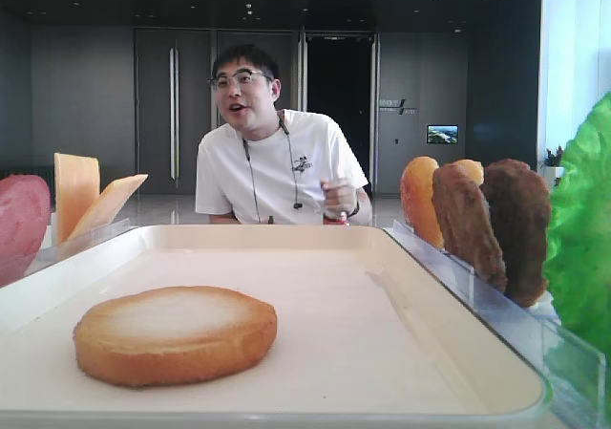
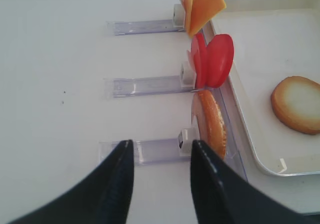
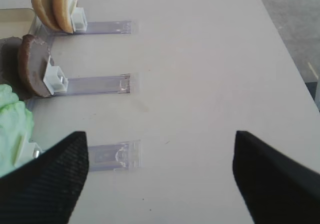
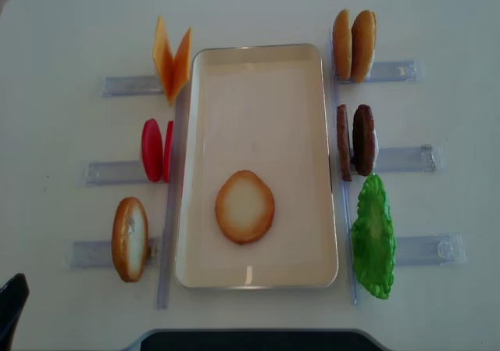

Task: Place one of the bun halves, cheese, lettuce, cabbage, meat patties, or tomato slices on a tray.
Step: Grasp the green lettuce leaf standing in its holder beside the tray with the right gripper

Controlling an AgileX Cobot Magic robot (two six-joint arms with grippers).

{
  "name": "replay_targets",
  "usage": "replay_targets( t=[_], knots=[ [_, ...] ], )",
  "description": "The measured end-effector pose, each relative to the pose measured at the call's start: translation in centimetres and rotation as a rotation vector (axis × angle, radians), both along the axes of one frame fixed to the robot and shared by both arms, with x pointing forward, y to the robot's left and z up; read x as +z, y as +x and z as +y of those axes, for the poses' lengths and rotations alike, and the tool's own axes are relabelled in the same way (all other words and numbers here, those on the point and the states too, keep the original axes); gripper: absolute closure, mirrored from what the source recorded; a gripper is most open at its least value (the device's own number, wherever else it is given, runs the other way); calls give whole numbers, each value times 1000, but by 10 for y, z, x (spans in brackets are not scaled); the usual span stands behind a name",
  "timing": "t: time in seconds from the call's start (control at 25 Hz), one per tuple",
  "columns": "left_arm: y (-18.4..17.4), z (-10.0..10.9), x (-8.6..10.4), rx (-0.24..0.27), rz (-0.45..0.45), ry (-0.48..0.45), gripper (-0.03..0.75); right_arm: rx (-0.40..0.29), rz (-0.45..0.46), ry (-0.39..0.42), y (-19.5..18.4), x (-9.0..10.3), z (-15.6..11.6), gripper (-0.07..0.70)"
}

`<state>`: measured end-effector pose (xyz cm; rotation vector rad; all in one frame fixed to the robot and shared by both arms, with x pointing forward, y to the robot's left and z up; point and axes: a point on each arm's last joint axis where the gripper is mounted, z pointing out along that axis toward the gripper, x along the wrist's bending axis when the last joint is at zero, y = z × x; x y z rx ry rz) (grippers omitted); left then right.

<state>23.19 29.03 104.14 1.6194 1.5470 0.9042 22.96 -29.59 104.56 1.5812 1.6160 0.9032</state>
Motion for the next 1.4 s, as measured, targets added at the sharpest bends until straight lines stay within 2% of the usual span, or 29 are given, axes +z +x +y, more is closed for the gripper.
replay_targets(
  t=[0.8, 1.4],
  knots=[
    [0, 0, 0, 0, 0, 0, 703, 0, 0, 0, 0, 0, 0, 43],
    [0, 0, 0, 0, 0, 0, 715, 0, 0, 0, 0, 0, 0, 43]
  ],
)
